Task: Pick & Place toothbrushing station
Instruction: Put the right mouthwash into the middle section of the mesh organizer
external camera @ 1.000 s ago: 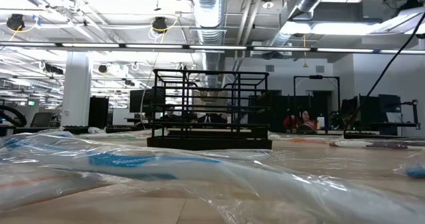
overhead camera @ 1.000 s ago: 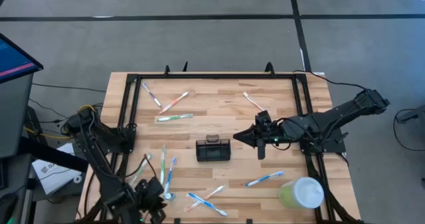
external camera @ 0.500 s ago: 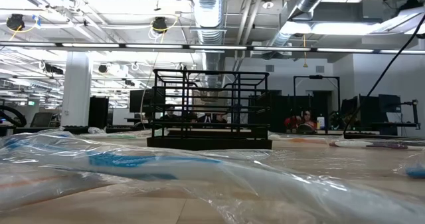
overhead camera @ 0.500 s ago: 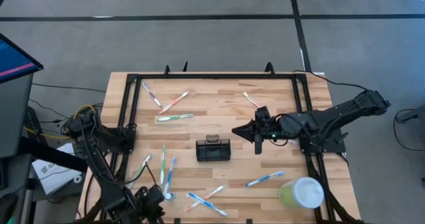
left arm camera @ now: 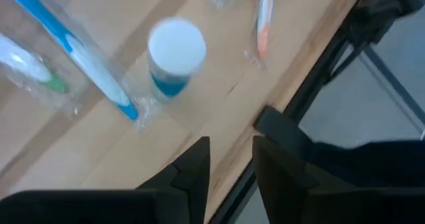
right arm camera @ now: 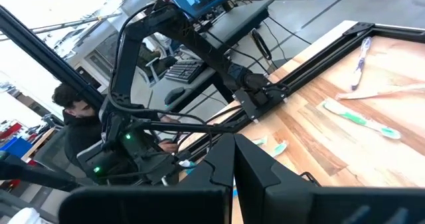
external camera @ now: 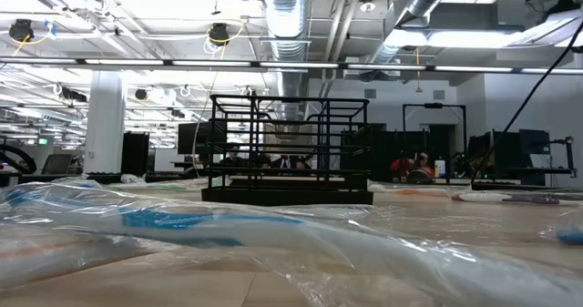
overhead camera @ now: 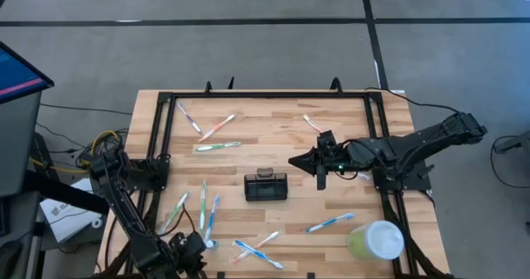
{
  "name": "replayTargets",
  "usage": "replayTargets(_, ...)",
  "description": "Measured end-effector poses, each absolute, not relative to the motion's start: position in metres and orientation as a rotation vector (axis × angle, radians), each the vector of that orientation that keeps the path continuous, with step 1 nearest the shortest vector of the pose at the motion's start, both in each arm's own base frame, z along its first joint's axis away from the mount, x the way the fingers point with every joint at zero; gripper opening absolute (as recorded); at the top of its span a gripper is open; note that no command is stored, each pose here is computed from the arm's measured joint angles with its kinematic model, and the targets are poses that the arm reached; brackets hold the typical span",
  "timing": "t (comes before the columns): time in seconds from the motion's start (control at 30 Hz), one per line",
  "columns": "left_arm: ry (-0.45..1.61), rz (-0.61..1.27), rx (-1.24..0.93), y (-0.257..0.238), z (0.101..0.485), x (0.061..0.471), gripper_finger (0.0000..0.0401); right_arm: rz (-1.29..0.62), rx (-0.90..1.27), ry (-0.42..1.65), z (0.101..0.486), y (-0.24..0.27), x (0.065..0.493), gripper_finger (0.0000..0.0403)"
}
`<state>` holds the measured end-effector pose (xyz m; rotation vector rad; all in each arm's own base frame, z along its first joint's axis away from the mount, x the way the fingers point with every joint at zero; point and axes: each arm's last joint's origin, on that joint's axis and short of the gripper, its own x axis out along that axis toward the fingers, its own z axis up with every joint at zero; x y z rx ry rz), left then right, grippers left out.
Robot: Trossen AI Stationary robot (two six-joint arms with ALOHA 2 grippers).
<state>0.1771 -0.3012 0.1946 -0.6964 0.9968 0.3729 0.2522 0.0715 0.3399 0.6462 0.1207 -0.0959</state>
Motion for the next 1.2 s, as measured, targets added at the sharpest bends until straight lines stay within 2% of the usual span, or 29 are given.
replayTargets(0.37, 0.983, 0.446, -0.625, -0.288, 0.198, 0.177, 0.0119, -0.096, 0.646, 0.121, 0.340, 0.072, 0.252, 0.0000)
replayTargets(0.97, 0.993, 0.463, -0.629, -0.285, 0.198, 0.179, 0.0181, -0.092, 0.646, 0.122, 0.340, 0.073, 0.252, 0.0000)
replayTargets(1.2, 0.983, 0.471, -0.619, -0.280, 0.199, 0.187, 0.0182, -0.091, 0.646, 0.121, 0.340, 0.073, 0.252, 0.0000)
